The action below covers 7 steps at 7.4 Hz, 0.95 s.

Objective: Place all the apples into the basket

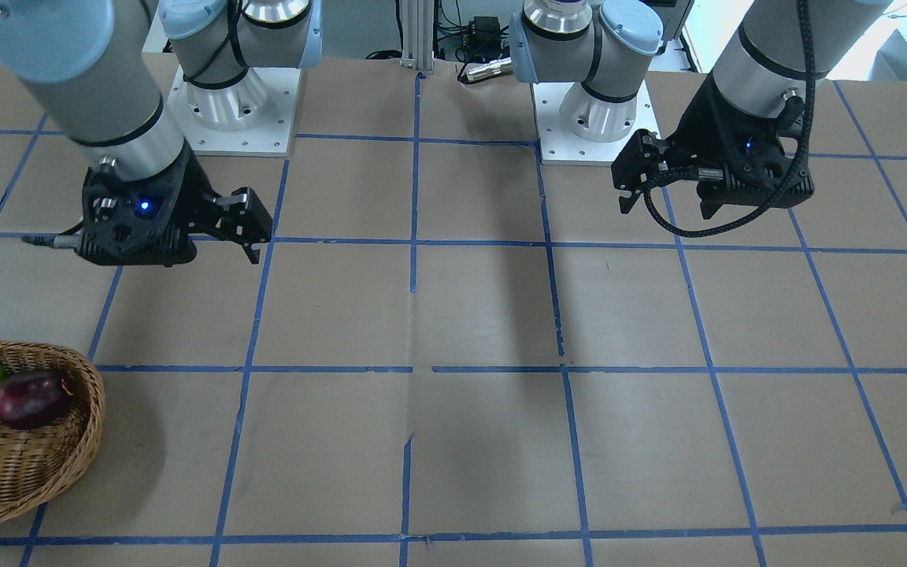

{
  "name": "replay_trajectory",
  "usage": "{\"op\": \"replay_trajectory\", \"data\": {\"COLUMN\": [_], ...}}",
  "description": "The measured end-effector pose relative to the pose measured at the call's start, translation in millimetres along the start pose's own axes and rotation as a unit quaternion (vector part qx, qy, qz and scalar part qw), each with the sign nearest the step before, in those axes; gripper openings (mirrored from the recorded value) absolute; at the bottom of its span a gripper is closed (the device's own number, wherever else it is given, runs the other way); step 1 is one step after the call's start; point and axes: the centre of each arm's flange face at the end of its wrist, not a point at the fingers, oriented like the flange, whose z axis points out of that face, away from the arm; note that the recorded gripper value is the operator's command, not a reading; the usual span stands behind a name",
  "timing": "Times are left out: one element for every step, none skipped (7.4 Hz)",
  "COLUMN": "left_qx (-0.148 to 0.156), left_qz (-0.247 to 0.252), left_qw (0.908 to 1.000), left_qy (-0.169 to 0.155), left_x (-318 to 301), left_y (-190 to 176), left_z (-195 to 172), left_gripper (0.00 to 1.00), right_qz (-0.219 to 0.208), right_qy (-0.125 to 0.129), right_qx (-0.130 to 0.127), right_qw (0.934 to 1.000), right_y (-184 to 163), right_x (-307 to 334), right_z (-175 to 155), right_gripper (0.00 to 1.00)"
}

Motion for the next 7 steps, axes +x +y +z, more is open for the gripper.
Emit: {"op": "replay_trajectory", "data": {"left_qx": [0.000, 0.000, 0.001, 0.001, 0.001, 0.001, -0.002], "left_qz": [0.000, 0.000, 0.000, 0.000, 0.000, 0.000, 0.000], "left_qw": [1.0000, 1.0000, 1.0000, 1.0000, 1.0000, 1.0000, 1.0000], "left_qy": [0.000, 0.000, 0.000, 0.000, 0.000, -0.001, -0.002], "left_x": [0, 0, 0, 0, 0, 0, -1], "left_y": [0, 0, 1, 1, 1, 1, 0], "left_z": [0, 0, -1, -1, -1, -1, -1], "left_gripper": [1.00, 1.00, 1.00, 1.00, 1.00, 1.00, 1.00], "right_qz": [0.004, 0.005, 0.006, 0.009, 0.011, 0.013, 0.013], "right_qy": [-0.002, -0.002, -0.002, -0.002, -0.001, 0.001, 0.003], "right_qx": [0.019, 0.026, 0.029, 0.029, 0.026, 0.022, 0.017], "right_qw": [0.9998, 0.9996, 0.9996, 0.9996, 0.9996, 0.9997, 0.9998], "right_y": [17, 27, 31, 32, 33, 33, 33], "right_x": [-9, -12, -13, -11, -8, -6, -4], "right_z": [-21, -31, -35, -37, -39, -40, -43], "right_gripper": [1.00, 1.00, 1.00, 1.00, 1.00, 1.00, 1.00]}}
